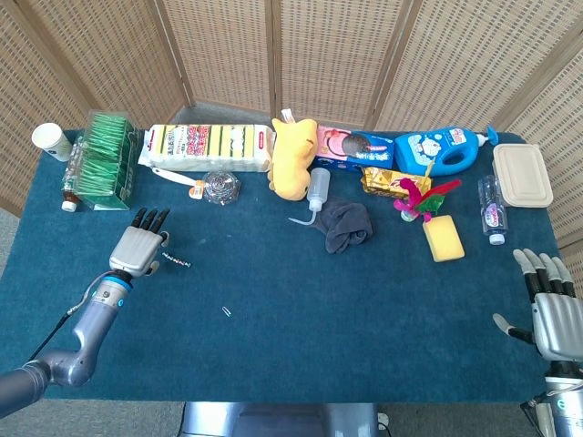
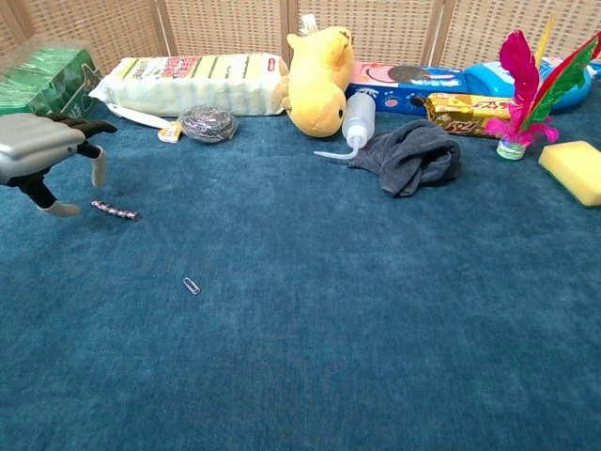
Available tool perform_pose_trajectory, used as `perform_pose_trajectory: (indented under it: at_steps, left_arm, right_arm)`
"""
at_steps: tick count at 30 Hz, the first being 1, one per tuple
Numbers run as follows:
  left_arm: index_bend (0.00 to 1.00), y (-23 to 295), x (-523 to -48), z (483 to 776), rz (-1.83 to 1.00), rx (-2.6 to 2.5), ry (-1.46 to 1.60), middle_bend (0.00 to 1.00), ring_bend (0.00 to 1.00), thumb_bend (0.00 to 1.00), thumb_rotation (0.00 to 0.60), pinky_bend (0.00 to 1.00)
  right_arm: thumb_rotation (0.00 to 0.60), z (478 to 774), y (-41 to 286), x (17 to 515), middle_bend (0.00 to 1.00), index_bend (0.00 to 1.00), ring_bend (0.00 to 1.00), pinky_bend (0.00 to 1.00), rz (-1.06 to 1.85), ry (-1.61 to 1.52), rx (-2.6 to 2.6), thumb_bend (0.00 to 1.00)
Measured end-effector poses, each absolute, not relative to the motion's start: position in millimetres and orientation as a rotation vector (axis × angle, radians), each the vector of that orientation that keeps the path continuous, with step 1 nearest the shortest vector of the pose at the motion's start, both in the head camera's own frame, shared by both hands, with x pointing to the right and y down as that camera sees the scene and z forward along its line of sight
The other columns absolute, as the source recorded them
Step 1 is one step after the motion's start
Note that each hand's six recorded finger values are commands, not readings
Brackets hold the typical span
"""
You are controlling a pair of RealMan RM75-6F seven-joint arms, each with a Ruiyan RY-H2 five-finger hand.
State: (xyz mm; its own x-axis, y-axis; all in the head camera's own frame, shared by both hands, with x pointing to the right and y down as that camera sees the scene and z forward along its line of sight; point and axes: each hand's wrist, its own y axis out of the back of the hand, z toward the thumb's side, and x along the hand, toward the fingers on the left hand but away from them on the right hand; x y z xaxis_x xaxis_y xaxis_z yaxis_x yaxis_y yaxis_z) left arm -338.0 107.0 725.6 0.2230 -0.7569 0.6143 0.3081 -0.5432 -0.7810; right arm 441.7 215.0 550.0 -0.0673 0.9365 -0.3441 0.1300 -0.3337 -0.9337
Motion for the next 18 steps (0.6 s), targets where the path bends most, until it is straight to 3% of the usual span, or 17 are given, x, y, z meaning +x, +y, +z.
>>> perform_pose_trajectory:
  at_steps: [18]
  left_arm:
    - [0.41,102.8,-324.4,734.3,-1.513,-1.552,0.364,0.00,0.00,0.47,0.600,0.00]
  right_arm:
    - [0.600,549.3,214.2,442.1,0.00,0.00,0.00,0.00,1.475,-1.189,-1.513,0.00]
